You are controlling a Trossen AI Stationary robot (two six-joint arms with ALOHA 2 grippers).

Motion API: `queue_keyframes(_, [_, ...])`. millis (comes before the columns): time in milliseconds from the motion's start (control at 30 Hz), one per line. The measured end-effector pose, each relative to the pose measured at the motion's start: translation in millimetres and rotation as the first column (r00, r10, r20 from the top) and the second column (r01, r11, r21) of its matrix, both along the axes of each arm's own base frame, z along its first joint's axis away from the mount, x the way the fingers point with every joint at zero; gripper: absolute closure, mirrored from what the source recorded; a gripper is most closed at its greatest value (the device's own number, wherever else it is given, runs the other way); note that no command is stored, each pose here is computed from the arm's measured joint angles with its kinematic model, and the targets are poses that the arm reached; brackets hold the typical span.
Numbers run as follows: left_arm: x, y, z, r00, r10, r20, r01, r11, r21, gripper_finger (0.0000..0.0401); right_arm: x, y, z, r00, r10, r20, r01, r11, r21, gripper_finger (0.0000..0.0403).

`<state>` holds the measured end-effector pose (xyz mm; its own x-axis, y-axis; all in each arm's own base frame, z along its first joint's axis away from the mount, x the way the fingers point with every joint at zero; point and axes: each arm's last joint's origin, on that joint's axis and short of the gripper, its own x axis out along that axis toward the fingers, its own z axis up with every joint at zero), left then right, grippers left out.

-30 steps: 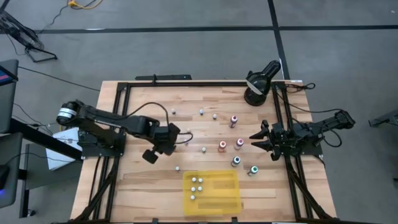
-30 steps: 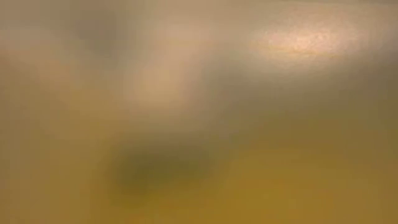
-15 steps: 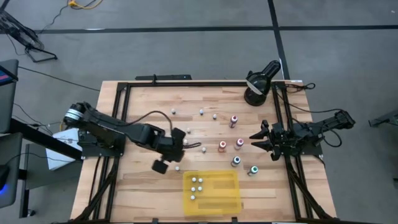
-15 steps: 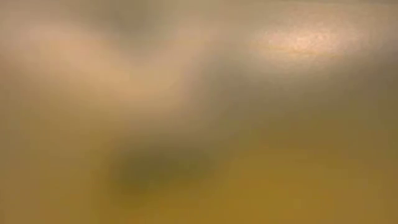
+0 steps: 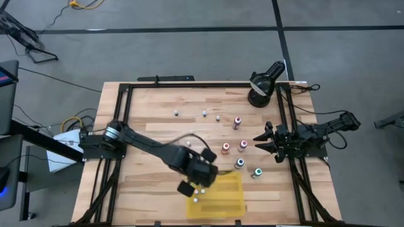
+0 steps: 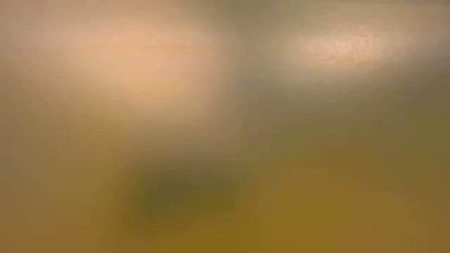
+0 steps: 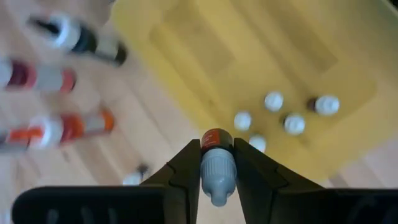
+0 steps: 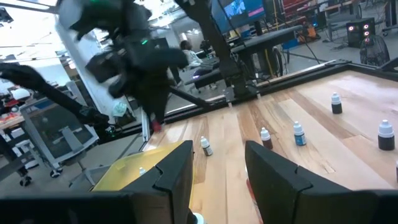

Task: Pick & Place food coloring
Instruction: Put the small red food coloring bottle in the yellow bin

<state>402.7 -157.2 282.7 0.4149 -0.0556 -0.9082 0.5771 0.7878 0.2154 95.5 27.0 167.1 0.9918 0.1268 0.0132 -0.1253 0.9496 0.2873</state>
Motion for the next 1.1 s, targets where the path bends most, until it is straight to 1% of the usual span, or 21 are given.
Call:
queue_keyframes(167, [16.2,-27.7,-16.6,0.996,-0.083,-0.016,0.083,0.997,0.003,0.0329,0.0,0.0,-0.1,1.0,0.0,0.0,0.0,1.0,0.0,0.0265])
queue_keyframes(333, [15.8,-50.3,-30.3,0.989,-0.143,-0.044,0.143,0.99,-0.005,0.0328,0.0,0.0,0.0,1.0,0.0,0.0,0.0,1.0,0.0,0.0264])
queue_keyframes(433, [12.1,-64.0,-40.0,0.973,-0.221,-0.065,0.223,0.975,0.018,0.0328,0.0,0.0,0.0,1.0,0.0,0.0,0.0,1.0,0.0,0.0266])
queue_keyframes(533, [8.1,-74.7,-43.2,0.952,-0.301,-0.063,0.303,0.952,0.041,0.0328,0.0,0.0,0.0,1.0,0.0,0.0,0.0,1.0,0.0,0.0266])
queue_keyframes(600, [9.2,-80.8,-44.7,0.94,-0.338,-0.036,0.34,0.939,0.049,0.0328,0.0,0.0,0.0,1.0,0.0,0.0,0.0,1.0,0.0,0.0265])
queue_keyframes(667, [9.6,-84.2,-52.0,0.931,-0.362,-0.053,0.365,0.929,0.055,0.0328,0.0,0.0,-0.1,1.0,0.0,0.0,0.0,1.0,0.0,0.0264])
queue_keyframes(867, [14.9,-86.9,-68.6,0.932,-0.356,-0.074,0.36,0.931,0.053,0.0328,0.1,0.0,-0.2,1.0,0.0,-0.001,0.0,1.0,0.0,0.0266])
queue_keyframes(967, [18.0,-84.7,-71.0,0.946,-0.316,-0.077,0.32,0.946,0.05,0.0328,0.1,0.0,-0.1,1.0,0.0,-0.001,0.0,1.0,0.0,0.0265])
queue_keyframes(1100, [19.5,-81.0,-64.6,0.965,-0.246,-0.09,0.249,0.968,0.028,0.0328,0.1,0.0,-0.1,1.0,0.0,-0.001,0.0,1.0,0.0,0.0265])
